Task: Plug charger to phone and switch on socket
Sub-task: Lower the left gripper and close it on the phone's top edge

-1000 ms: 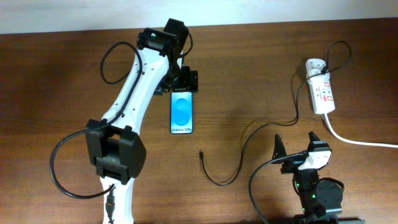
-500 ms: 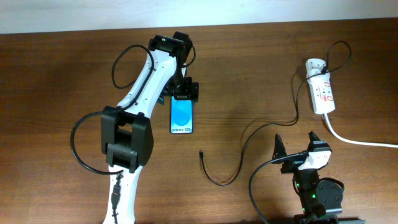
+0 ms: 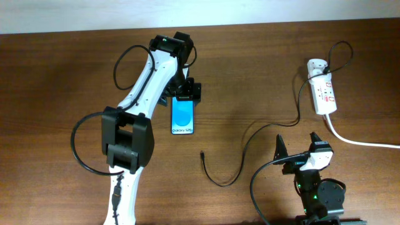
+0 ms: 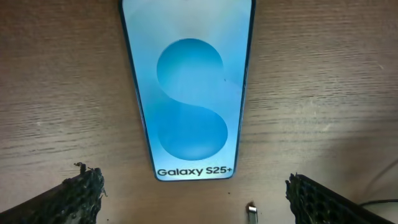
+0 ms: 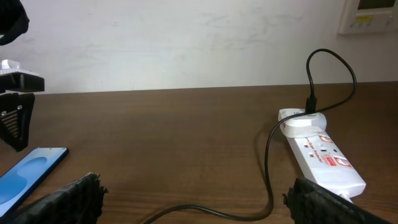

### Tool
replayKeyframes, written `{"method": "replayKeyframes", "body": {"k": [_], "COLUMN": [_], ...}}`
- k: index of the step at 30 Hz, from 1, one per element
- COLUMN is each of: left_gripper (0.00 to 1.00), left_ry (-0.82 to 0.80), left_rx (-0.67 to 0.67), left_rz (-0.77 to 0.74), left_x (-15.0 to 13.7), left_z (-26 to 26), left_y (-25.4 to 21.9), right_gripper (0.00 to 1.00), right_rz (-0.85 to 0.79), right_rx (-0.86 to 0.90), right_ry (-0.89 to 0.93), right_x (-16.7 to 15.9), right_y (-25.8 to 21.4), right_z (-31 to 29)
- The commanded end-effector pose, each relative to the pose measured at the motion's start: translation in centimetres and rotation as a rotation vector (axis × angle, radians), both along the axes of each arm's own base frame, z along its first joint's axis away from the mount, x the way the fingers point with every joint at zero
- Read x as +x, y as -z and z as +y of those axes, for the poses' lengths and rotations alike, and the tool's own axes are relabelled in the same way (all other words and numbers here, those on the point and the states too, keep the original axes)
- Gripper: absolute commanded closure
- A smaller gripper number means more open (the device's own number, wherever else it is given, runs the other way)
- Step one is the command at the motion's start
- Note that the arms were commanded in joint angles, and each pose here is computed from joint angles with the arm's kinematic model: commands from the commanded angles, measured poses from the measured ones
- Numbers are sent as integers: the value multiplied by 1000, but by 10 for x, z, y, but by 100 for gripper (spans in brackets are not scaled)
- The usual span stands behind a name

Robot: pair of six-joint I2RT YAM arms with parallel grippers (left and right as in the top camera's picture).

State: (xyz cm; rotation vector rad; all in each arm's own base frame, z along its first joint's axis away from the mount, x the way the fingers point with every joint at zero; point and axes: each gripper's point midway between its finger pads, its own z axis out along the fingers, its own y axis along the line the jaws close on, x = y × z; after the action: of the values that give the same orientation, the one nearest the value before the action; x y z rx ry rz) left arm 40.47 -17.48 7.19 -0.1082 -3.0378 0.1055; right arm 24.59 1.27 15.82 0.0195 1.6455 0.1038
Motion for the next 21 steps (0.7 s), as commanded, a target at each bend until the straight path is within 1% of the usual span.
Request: {"method": "replayKeyframes", "body": {"k": [1, 3, 8, 11, 13, 16, 18, 19, 20, 21], "left_gripper": [1, 1, 1, 1, 1, 1, 1, 1, 1, 1], "left_ry": [7, 7, 7, 8, 8, 7, 6, -21, -82, -100], "left_rx": [30, 24, 40, 53, 48, 33, 24, 27, 28, 27], "left_rz": [-30, -56, -14, -32, -43, -15, -21, -30, -36, -40], "left_x": [8, 15, 3, 7, 10, 4, 4, 6, 9, 10], "left_z": [6, 4, 8, 10, 9, 7, 6, 6, 5, 4], "left_y": [1, 1, -2, -1, 6, 35, 47, 49, 51, 51], "right_gripper": [2, 2, 2, 2, 2, 2, 2, 2, 2, 2], "right_rz": [4, 4, 4, 4, 4, 4, 4, 4, 4, 4], "right_rx": [2, 2, 2, 2, 2, 2, 2, 2, 2, 2], "right_ry": [16, 16, 16, 16, 16, 16, 16, 16, 16, 15], "right_x": [0, 0, 0, 0, 0, 0, 0, 0, 0, 0], "right_y": [2, 2, 2, 2, 2, 2, 2, 2, 2, 2], "right_z": [-3, -3, -3, -3, -3, -3, -3, -3, -3, -3]}}
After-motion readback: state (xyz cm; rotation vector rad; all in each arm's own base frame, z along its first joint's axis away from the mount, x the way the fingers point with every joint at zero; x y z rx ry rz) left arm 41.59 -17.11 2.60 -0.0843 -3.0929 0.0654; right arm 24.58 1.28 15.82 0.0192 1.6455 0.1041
